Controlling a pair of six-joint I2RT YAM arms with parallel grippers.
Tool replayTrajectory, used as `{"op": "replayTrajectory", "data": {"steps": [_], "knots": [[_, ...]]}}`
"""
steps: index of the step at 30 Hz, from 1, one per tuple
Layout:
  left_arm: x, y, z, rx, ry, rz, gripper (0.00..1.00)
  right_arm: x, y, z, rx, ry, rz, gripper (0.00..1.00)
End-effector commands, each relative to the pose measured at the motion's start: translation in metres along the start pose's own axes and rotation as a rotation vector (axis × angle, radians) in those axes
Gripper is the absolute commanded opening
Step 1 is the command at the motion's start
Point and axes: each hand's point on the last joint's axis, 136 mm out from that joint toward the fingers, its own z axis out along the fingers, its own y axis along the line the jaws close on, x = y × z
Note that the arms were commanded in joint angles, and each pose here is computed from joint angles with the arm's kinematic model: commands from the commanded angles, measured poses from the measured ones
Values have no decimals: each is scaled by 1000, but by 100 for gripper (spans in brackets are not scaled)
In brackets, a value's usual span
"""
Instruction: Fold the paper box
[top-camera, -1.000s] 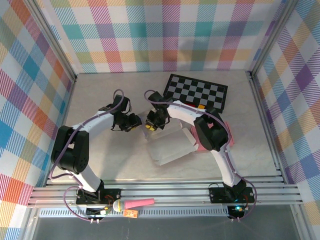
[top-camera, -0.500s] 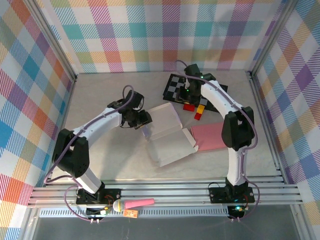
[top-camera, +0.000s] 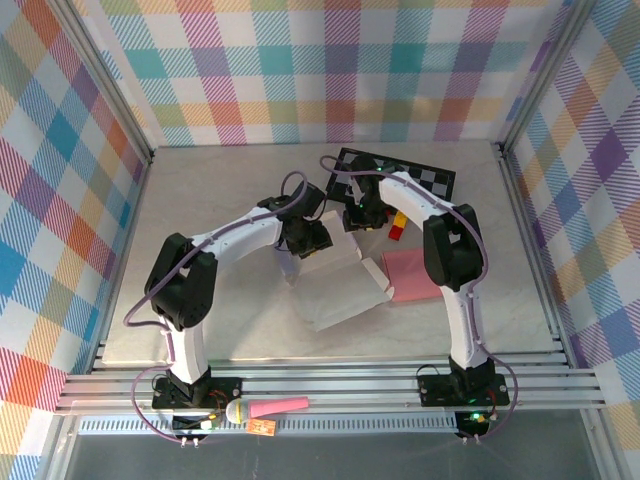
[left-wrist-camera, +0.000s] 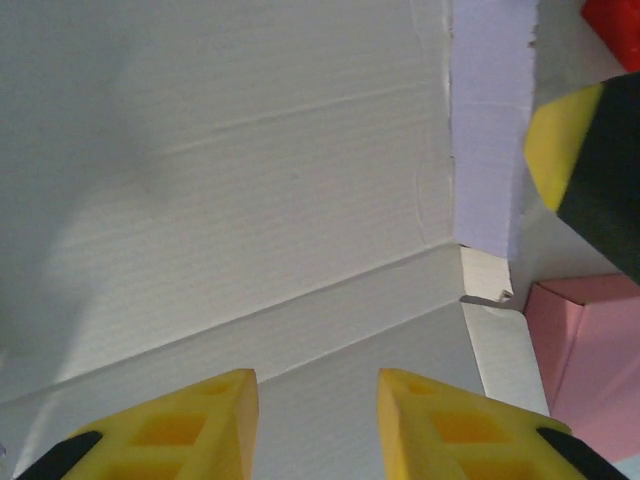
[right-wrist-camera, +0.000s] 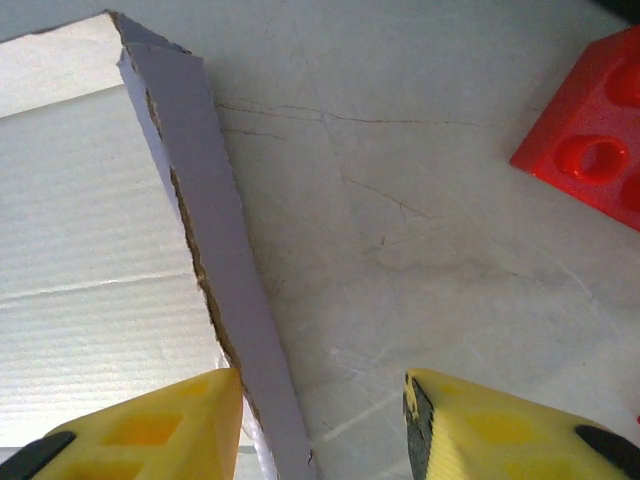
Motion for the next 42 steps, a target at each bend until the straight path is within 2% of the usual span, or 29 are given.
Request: {"op": "replayTrajectory", "data": {"steps": [1,8,14,21,27,32,34,42], "knots": [[-3,4,1,-28,-1,-15,36,-9,2,-10,6,-34,-12,47],[0,14,13,-66,17,-1,35,-11,11,-40,-7,-112,-31,47],[0,20,17,-78,13,2,35,0,18,-20,-32,-73,-55,48],[-1,21,18,-83,16,1,35,-5,23,-2,-25,-32,-83,45],[-3,19,26,-85,29,0,34,-4,25,9,-20,-10,-98,34],[-10,13,32,-73,21,-11,34,-4,26,9,8,-15,-115,14],[-12,10,35,-65,19,-23,34,-4,28,5,25,-26,-125,2],[-33,0,36,-15,-72,-84,32,3,43,-34,5,-108,-90,0]]}}
